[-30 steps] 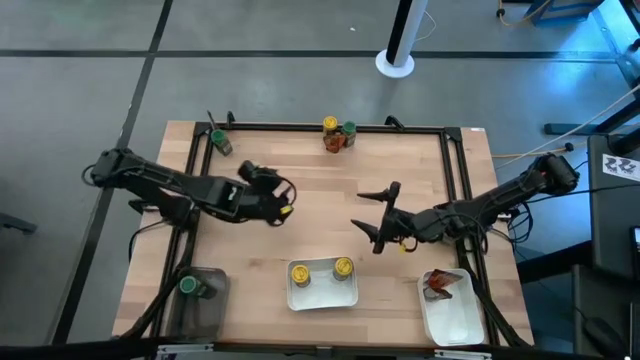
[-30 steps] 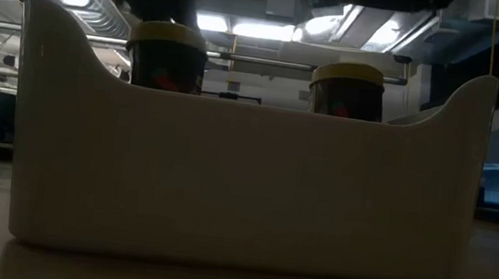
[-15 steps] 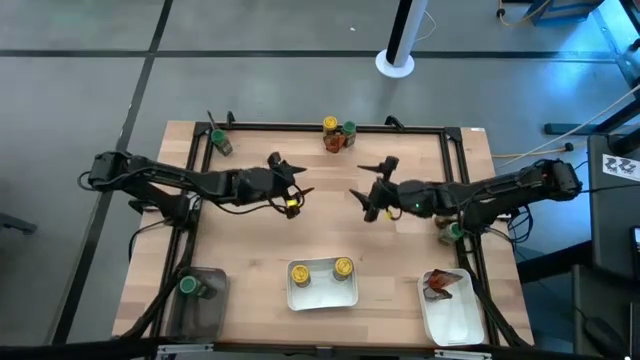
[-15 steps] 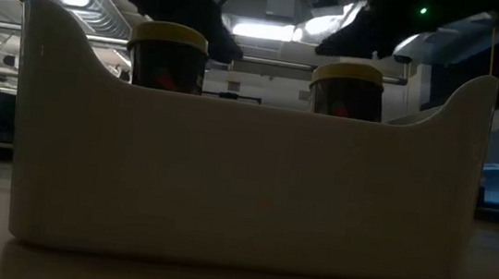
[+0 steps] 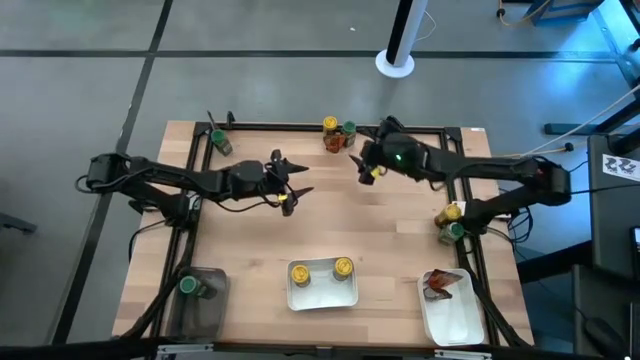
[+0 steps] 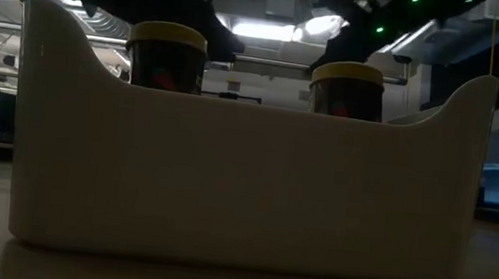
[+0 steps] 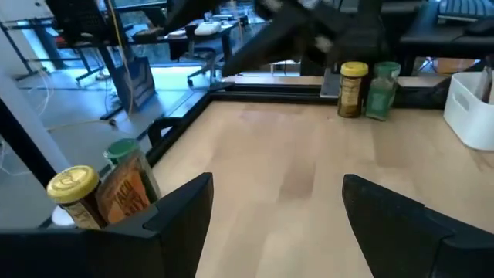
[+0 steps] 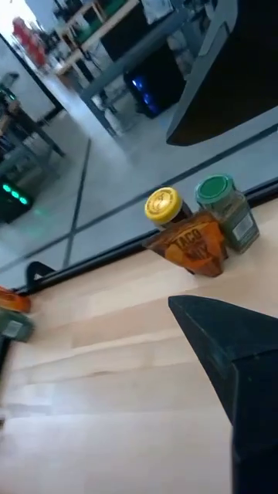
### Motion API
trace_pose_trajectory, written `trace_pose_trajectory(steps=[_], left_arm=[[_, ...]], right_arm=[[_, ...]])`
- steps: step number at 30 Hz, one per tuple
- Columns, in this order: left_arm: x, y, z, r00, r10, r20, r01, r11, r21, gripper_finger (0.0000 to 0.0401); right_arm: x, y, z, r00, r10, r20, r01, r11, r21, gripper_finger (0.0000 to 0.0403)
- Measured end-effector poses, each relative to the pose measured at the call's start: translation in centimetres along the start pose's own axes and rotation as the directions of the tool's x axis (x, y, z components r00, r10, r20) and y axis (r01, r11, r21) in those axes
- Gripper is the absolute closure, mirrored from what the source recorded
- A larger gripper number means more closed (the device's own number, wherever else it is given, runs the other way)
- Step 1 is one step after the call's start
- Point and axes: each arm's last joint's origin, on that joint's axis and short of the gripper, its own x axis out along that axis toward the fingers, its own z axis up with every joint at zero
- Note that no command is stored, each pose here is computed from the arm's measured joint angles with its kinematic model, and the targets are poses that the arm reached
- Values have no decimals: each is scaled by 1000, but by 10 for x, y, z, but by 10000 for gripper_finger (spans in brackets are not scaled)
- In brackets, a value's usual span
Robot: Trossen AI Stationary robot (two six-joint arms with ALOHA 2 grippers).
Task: Sort spices by type
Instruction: Put the right brown seasoning bag into the right white bin
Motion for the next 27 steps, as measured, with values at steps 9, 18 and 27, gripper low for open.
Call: trace_pose_trajectory(steps=[9,18,27], left_arm=[[-9,8,3,999,51,0,-51,999,15,129],[-8,18,-3,993,101,-58,-101,995,4,129],[-7,20,-3,992,106,-64,-107,994,-5,129]], right_arm=[[65,-39,-5,995,31,-93,-32,999,-8,72],[121,-59,-34,976,80,-204,-73,996,43,72],[141,-58,-59,956,166,-242,-151,985,82,72]])
